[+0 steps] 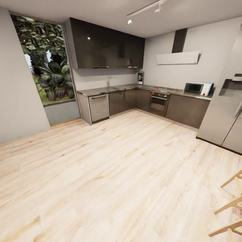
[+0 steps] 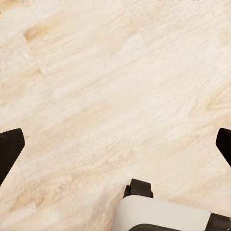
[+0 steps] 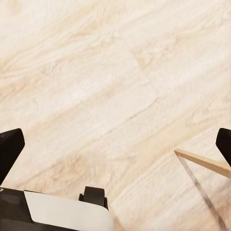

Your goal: Pick up the poster from the kitchen countertop and hang it on one of the wall nails in the kitchen.

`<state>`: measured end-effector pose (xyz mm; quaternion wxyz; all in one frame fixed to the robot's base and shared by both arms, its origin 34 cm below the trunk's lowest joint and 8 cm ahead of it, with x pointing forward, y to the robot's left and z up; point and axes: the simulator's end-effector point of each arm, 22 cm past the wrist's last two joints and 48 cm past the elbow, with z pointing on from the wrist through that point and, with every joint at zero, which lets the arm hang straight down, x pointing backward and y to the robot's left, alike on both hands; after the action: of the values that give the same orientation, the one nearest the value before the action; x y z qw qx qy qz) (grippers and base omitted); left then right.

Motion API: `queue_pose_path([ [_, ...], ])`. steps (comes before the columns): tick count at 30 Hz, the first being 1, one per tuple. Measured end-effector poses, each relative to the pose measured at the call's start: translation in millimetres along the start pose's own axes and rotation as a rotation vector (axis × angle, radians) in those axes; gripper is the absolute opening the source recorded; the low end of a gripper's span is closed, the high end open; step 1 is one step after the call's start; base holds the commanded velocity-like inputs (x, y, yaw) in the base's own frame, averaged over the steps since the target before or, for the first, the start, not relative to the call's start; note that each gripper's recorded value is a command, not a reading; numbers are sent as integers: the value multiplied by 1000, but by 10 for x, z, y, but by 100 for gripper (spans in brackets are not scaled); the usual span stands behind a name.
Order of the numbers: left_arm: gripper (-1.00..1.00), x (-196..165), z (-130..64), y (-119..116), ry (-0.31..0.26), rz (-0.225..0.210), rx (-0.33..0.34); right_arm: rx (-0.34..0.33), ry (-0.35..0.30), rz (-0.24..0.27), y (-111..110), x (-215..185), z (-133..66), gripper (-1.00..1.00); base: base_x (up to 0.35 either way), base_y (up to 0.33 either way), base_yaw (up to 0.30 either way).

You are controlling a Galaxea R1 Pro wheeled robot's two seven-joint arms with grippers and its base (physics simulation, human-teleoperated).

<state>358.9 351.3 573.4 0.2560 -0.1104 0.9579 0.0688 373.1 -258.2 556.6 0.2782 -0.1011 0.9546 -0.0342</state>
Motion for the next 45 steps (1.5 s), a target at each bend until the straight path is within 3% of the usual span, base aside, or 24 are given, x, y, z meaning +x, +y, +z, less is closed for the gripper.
queue_pose_path([
  [45,100,5,-2,47,1,-1,-7,0,1,1,2,2,-3,100,327,0,0],
])
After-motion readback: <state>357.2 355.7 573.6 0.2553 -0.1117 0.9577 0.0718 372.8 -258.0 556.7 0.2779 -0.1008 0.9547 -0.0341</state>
